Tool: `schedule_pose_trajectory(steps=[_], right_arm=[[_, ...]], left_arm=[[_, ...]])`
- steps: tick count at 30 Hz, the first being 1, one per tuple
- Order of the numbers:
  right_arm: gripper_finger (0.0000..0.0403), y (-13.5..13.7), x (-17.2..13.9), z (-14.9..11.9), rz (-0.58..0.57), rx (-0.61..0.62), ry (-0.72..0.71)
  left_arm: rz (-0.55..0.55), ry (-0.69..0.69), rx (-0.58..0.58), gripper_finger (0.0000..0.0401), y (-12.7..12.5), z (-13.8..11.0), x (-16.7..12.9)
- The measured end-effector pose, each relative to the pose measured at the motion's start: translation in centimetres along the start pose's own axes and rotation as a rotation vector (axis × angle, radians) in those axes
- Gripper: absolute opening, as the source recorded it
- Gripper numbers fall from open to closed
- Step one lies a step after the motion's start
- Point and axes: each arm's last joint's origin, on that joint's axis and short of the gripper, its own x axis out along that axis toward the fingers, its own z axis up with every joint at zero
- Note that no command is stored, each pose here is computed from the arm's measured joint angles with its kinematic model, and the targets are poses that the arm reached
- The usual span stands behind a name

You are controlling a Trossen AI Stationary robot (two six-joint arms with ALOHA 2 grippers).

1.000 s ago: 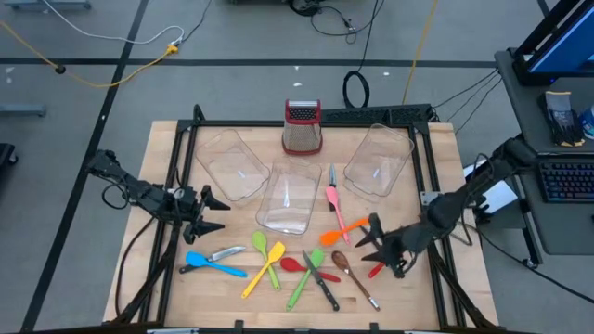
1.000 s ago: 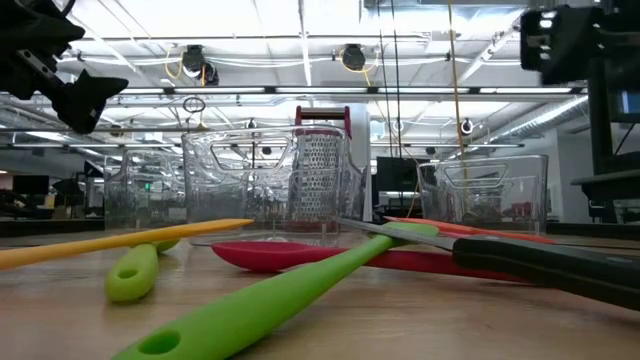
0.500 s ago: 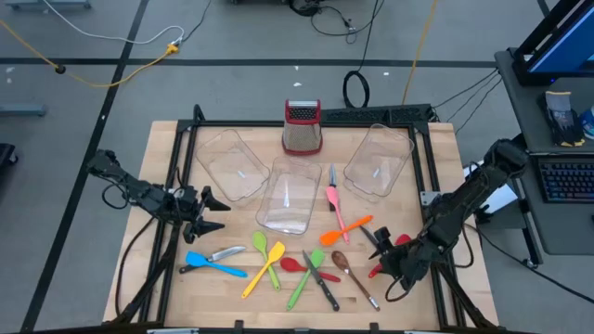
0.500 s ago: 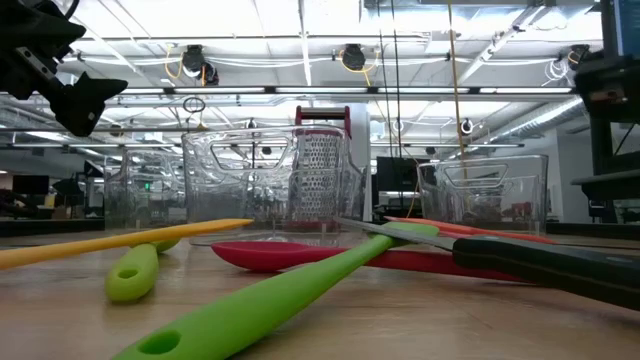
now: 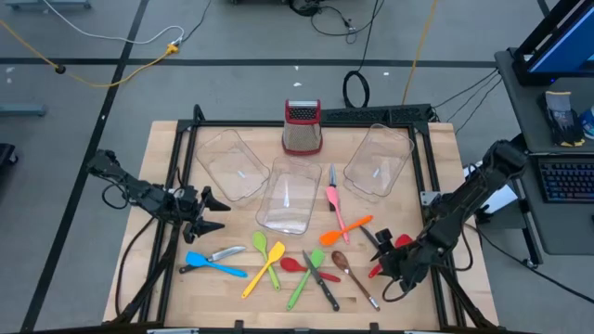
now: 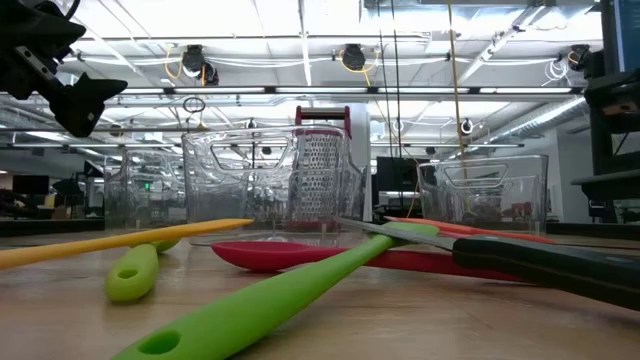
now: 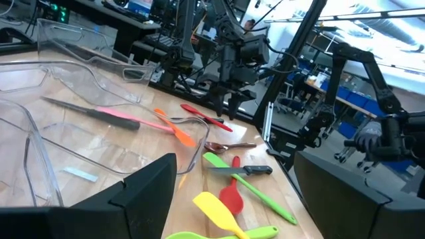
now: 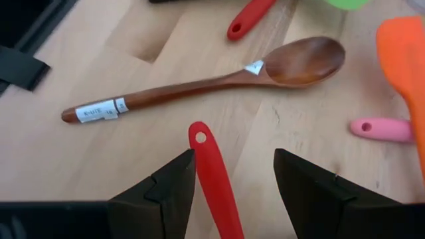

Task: Pick & Place Kitchen Items
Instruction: Put the red spatula into the left transparent bin

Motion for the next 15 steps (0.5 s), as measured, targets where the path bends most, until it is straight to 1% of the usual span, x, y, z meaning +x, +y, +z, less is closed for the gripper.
schedule_pose_trajectory(steps=[4, 9, 15], right_arm=[[0.0199, 0.1, 0.8, -0.4, -0.01, 0.003, 0.043], [0.0199, 0.4, 1.9, -1.0, 0.007, -0.015, 0.112], [0.0199, 0.5, 2.8, -1.4, -0.002, -0.026, 0.154]], left_arm=[[0.0, 0.0, 0.0, 0.0308, 0.0, 0.0, 0.0], [0.0, 0.001, -0.001, 0.0308, 0.0, 0.0, 0.0], [0.0, 0.001, -0.002, 0.0308, 0.0, 0.0, 0.0]])
